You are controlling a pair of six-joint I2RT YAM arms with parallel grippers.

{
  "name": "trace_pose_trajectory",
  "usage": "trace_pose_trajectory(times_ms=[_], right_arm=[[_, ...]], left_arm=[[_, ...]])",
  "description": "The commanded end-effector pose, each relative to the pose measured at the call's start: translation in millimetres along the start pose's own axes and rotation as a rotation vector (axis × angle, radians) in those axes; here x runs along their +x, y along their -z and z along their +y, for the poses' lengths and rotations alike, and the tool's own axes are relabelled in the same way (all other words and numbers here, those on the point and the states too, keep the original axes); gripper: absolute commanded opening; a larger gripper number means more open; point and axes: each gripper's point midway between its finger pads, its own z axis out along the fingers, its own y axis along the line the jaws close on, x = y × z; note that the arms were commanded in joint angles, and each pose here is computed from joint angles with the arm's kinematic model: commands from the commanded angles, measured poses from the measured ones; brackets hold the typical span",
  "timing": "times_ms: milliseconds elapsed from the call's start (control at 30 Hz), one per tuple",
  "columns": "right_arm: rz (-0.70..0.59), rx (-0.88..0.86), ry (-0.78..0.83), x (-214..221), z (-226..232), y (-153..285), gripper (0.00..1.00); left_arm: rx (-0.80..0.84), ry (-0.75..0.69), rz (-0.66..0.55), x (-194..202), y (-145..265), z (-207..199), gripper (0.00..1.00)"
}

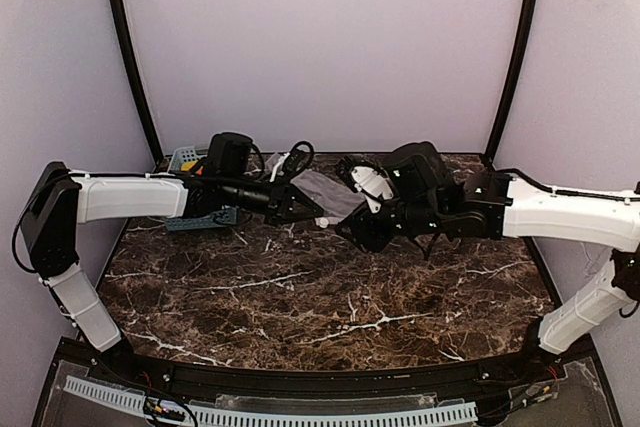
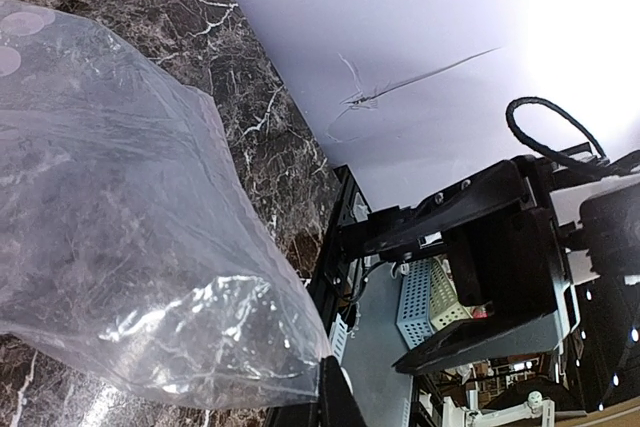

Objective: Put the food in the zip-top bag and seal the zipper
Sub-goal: Pass from the left arm to the right

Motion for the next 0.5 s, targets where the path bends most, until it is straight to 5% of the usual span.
trace_pose_trajectory(times_ms=[0,467], right_arm=[[-0.007,0.01,0.07,-0.8,7.2,-14.5,0.54],[0.033,0.131,0.177,8.6,-4.3,-46.3,0.46]], left_arm=[[0.003,-0.031,0.001,-1.7,9.3,-9.2,0.01],[-0.005,-0.054,0.005,-3.3,12.4,-12.2,0.01]])
